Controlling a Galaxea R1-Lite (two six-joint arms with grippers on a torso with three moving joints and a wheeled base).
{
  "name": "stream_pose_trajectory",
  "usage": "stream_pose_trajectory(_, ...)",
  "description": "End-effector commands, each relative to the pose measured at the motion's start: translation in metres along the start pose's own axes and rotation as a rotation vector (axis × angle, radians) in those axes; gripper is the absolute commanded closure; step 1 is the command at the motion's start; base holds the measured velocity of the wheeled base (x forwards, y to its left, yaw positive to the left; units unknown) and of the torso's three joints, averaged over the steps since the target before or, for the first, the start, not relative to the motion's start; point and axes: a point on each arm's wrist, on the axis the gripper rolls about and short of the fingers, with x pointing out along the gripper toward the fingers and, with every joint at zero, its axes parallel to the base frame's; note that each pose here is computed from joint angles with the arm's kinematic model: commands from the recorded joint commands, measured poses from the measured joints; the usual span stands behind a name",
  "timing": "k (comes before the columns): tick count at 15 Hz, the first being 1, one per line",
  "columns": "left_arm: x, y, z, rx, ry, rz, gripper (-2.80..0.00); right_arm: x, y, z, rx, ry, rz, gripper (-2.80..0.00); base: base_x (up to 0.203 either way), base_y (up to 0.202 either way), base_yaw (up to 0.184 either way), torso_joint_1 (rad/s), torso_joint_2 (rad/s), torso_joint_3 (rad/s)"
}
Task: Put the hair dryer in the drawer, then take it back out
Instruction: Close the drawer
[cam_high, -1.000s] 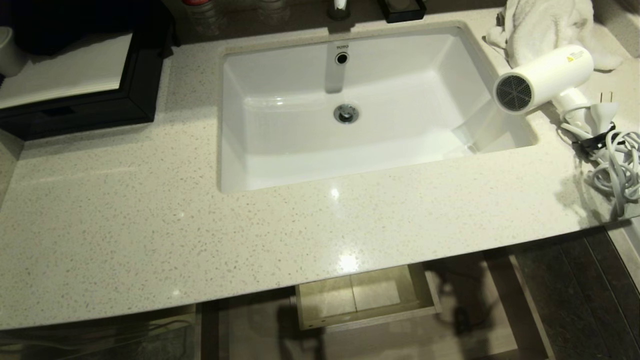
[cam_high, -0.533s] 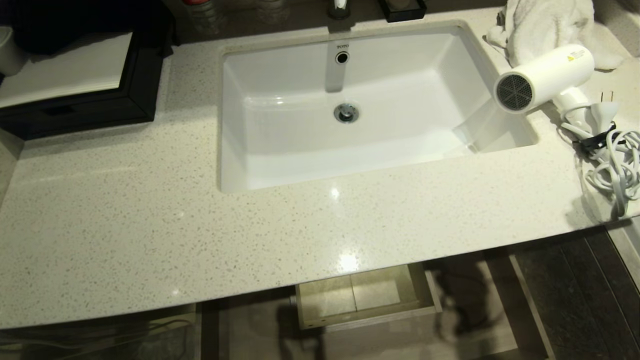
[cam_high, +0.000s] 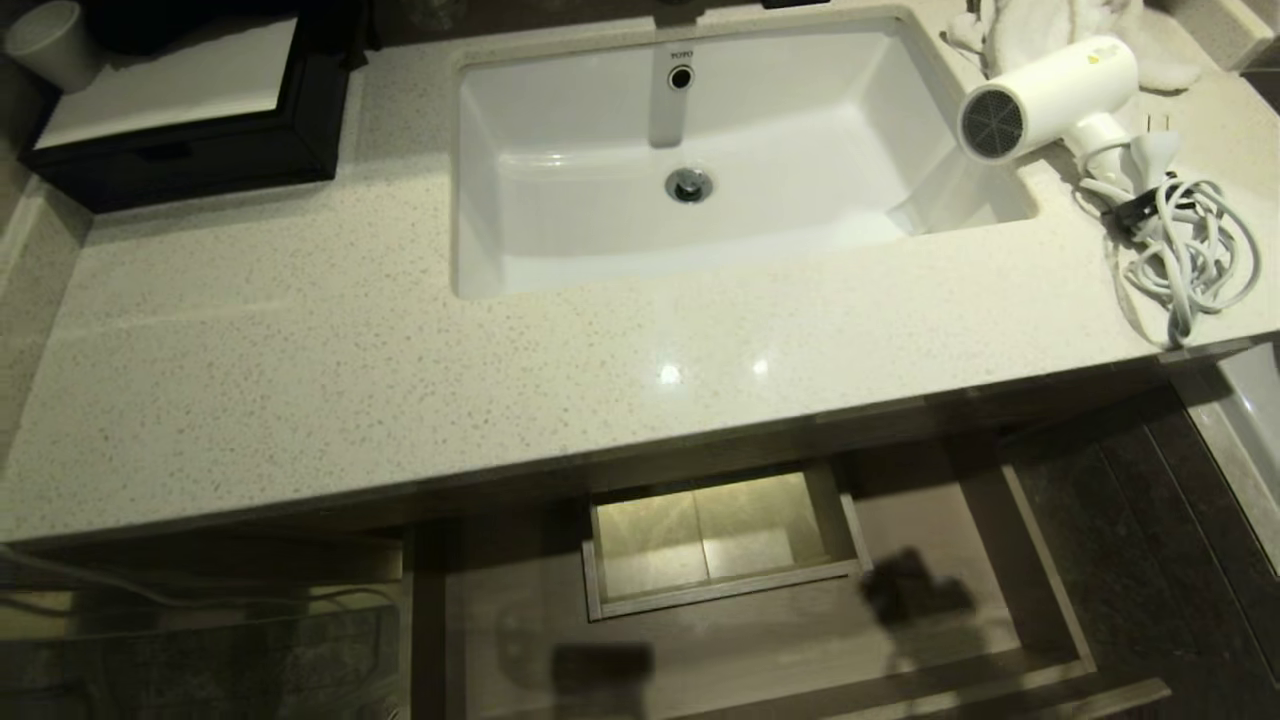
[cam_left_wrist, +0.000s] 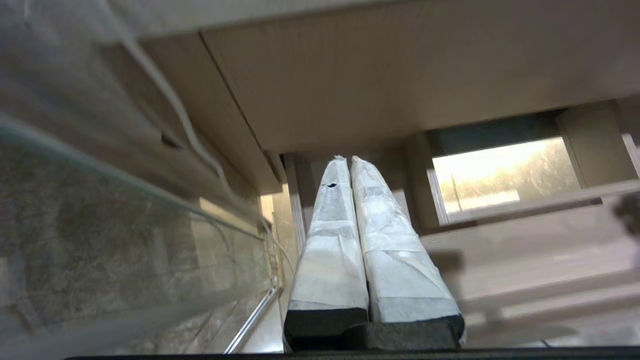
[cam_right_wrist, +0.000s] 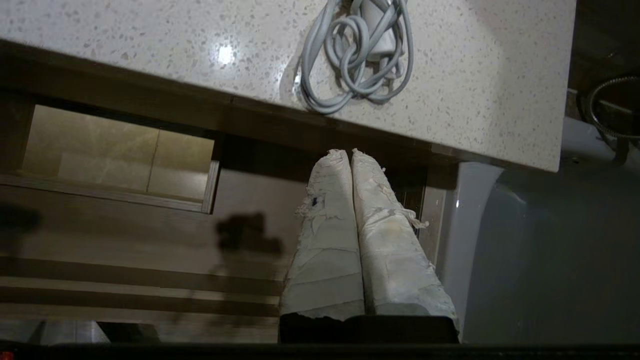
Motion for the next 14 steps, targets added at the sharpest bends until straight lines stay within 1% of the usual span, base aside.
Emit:
stream_pose_trajectory(1, 0.0001, 0.0, -0.0004, -0.001, 0.001, 0.0, 0.0, -0.0096, 0.0048, -0.0065, -0.004, -0.011, -0.005, 0.0, 0.0, 0.0, 0.0, -0.36, 0.19, -0.152)
stream_pose_trajectory(7, 0.0001, 0.0, -0.0004, -0.001, 0.001, 0.0, 0.0, -0.0151, 0.0089, -0.013, -0.006, -0.011, -0.008, 0.0, 0.0, 0.0, 0.0, -0.339, 0.15, -0.186)
stream_pose_trajectory(14, 0.0001, 0.0, -0.0004, -0.001, 0.001, 0.0, 0.0, -0.017, 0.0094, -0.0143, -0.003, -0.008, -0.022, 0.0, 0.0, 0.0, 0.0, -0.302, 0.07, -0.235)
